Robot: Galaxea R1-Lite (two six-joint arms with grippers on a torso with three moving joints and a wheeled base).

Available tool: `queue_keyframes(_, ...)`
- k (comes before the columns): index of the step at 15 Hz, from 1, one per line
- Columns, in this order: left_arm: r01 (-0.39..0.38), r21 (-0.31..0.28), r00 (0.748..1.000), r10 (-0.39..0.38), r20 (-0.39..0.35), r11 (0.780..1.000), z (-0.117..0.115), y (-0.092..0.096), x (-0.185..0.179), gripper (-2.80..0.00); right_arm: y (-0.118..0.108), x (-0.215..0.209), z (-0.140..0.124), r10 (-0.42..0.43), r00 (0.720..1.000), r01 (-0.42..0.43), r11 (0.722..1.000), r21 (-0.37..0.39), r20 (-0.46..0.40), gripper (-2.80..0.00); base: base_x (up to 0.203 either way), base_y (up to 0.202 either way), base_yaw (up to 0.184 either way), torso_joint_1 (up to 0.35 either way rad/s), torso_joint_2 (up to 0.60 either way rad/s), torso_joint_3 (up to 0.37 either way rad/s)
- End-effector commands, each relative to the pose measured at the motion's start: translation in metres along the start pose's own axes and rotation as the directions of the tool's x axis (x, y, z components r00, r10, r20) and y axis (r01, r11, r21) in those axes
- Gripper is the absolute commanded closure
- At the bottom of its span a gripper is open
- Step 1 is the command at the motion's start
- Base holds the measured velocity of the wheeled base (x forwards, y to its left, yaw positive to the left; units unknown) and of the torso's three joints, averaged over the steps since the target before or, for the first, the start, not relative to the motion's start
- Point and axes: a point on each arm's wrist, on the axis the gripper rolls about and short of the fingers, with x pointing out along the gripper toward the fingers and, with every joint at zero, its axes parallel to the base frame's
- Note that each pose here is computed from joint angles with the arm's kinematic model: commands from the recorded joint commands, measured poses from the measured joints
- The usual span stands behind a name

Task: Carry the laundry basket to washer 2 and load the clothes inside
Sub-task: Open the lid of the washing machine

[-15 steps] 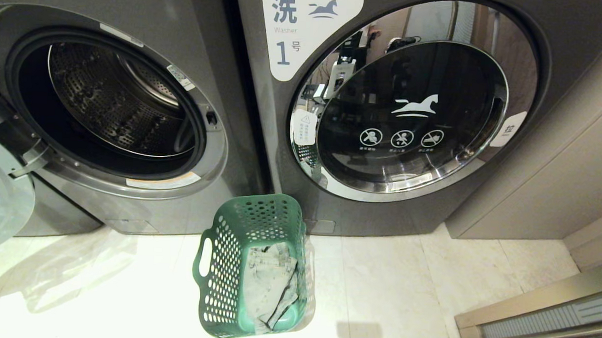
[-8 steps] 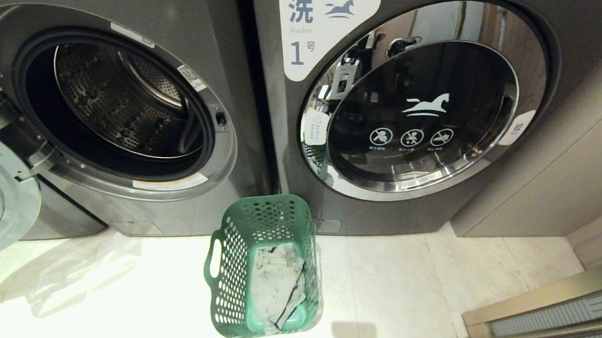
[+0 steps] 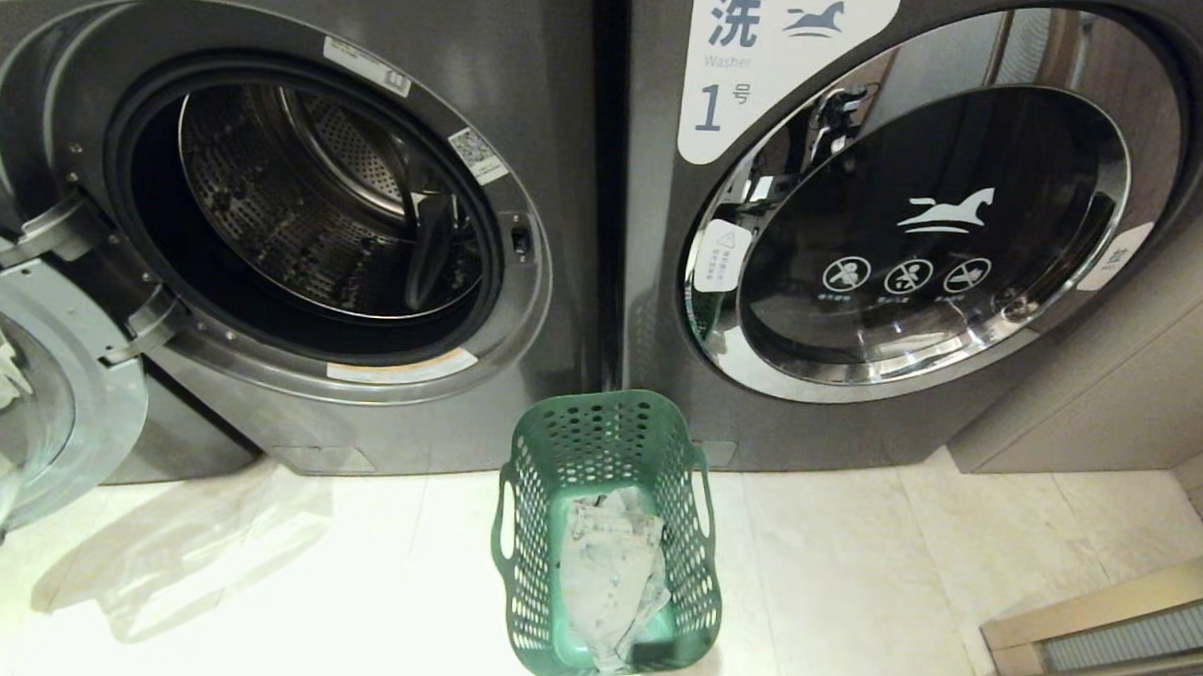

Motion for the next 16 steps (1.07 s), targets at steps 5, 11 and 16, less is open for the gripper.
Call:
queue_keyframes(5, -0.001, 0.002, 1.000, 0.001, -0.002, 1.000, -0.0004, 0.0000, 0.0001, 0.00, 0.0000, 0.0001, -0.0002, 0.001, 1.000, -0.001, 1.000, -0.002, -0.003, 0.00, 0.000, 0.195, 0.000, 0.002, 0.00, 0.003)
queue_keyframes(11, -0.001, 0.003, 1.000, 0.001, -0.002, 1.000, -0.0004, 0.0000, 0.0001, 0.00, 0.0000, 0.0001, -0.0002, 0.000, 1.000, 0.000, 1.000, -0.002, -0.003, 0.00, 0.000, 0.196, -0.001, 0.004, 0.00, 0.002)
queue_keyframes(16, 0.000, 0.004, 1.000, 0.000, -0.002, 1.000, -0.0004, 0.0000, 0.0001, 0.00, 0.0000, 0.0001, -0.0002, 0.000, 1.000, 0.000, 1.000, -0.002, -0.003, 0.00, 0.000, 0.196, 0.000, 0.002, 0.00, 0.002)
